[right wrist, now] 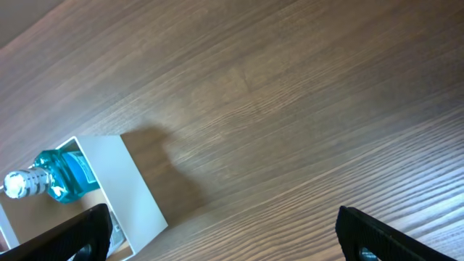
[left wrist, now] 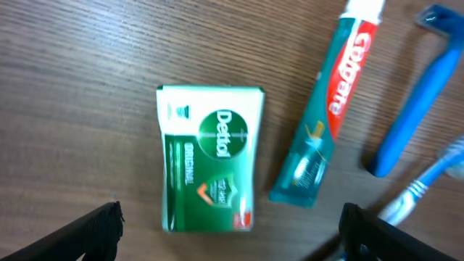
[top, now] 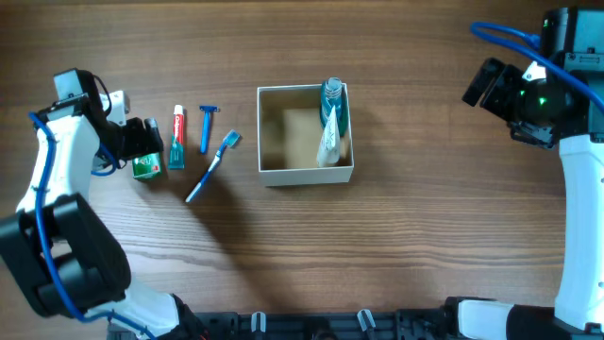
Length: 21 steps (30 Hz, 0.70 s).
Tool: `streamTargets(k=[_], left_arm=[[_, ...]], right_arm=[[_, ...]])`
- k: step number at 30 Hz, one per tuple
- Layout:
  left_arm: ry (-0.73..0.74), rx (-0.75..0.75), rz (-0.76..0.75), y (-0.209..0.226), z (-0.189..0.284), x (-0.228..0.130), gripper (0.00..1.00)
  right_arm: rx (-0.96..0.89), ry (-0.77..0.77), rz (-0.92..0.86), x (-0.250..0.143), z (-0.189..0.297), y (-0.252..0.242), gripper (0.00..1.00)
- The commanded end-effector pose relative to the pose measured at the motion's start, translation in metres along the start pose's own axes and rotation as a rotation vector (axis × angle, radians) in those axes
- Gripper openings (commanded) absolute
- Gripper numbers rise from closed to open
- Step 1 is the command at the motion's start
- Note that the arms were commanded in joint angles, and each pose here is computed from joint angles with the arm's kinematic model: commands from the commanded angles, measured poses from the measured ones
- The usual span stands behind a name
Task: Pack container
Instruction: 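Reach left gripper to the green Dettol soap and grasp it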
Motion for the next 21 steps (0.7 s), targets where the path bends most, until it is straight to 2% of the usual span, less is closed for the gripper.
streamTargets(k=[1, 11, 21], left_arm=[[0.046, 0.082, -0.027, 0.01, -0.022, 0.002, 0.97], [0.102, 0.15, -0.049, 0.019, -0.049, 0.001, 0.89], [0.114, 0.137, -0.05, 0.019, -0.063, 0.001, 0.75]], right_arm=[[0.006, 0.003, -0.016, 0.002, -0.002, 0.001, 1.0], [0.006, 0.003, -0.016, 0.002, -0.002, 0.001, 1.0], [0.006, 0.003, -0.015, 0.002, -0.002, 0.001, 1.0]])
Point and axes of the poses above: each gripper's point midway between its finger pads, its own z axis back along the fingers, its own y axis along the line the jaws close on, x = y × z, the point moved 9 cm from there along z, back along the fingers
